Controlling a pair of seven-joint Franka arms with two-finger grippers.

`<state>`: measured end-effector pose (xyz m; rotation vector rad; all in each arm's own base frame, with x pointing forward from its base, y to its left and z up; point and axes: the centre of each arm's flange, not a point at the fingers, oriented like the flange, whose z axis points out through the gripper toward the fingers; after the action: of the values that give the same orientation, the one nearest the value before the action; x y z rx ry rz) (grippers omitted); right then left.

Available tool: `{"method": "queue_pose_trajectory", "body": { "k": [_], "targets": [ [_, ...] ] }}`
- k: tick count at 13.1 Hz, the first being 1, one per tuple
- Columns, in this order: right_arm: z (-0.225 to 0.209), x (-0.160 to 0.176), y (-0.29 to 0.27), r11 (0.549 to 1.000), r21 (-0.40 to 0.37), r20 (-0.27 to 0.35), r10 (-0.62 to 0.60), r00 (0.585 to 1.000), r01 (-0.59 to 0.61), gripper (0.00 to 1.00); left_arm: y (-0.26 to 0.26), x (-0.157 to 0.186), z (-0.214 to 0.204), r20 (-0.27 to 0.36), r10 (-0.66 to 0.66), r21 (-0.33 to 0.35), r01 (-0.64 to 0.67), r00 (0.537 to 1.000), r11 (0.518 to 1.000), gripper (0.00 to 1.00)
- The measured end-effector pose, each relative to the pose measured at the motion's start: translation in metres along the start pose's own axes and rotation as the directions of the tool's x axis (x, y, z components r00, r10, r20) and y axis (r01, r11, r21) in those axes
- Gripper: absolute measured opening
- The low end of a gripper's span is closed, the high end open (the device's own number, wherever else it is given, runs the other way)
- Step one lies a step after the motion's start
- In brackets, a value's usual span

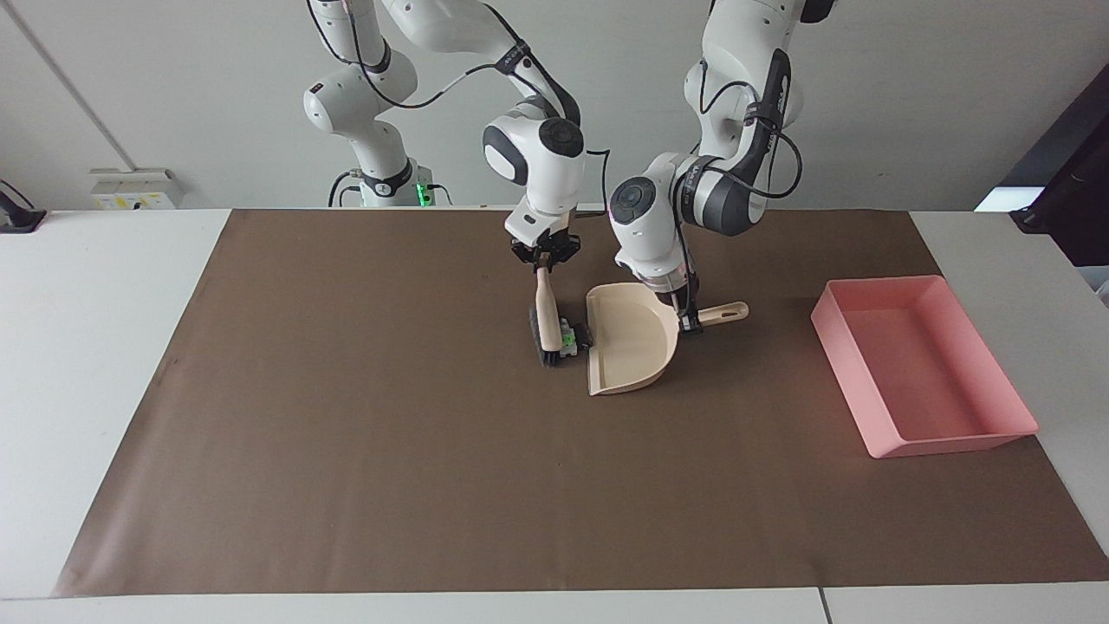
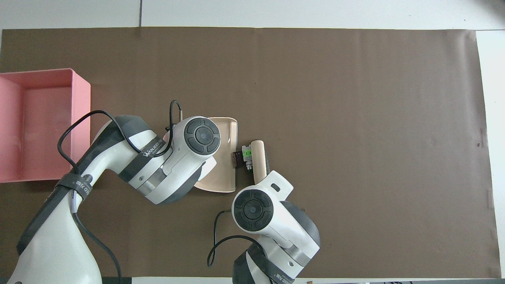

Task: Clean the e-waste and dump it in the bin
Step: 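Sweep the component into the dustpan with the brush in the right gripper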

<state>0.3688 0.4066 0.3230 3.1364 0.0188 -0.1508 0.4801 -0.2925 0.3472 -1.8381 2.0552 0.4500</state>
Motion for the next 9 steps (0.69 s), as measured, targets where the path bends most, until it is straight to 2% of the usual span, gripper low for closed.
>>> {"method": "queue_pose_trajectory", "body": {
  "k": [2,3,4,7,9],
  "targets": [
    [0.006,0.0,-0.026,0.98,0.184,0.044,0.069,0.997,-0.076,0.26,0.001,0.002,0.001,0.003,0.0,-0.003,0.0,1.0,1.0,0.33],
    [0.002,0.004,-0.034,0.964,0.249,0.067,0.084,0.994,-0.098,0.26,0.001,0.002,0.001,0.004,0.001,-0.004,-0.001,1.0,1.0,0.33],
    [-0.004,0.008,-0.04,0.954,0.28,0.077,0.089,0.993,-0.107,0.26,0.001,0.002,0.002,0.005,0.002,-0.006,-0.002,1.0,1.0,0.33],
    [-0.012,0.009,-0.046,0.953,0.28,0.116,0.083,0.99,-0.113,0.26,0.0,0.001,0.004,0.0,0.006,-0.003,-0.006,1.0,1.0,0.33],
    [-0.024,0.007,-0.043,0.958,0.266,0.145,0.07,0.987,-0.107,0.26,-0.007,-0.009,0.009,-0.062,0.02,-0.033,-0.022,0.998,0.999,0.33]
  ]
}}
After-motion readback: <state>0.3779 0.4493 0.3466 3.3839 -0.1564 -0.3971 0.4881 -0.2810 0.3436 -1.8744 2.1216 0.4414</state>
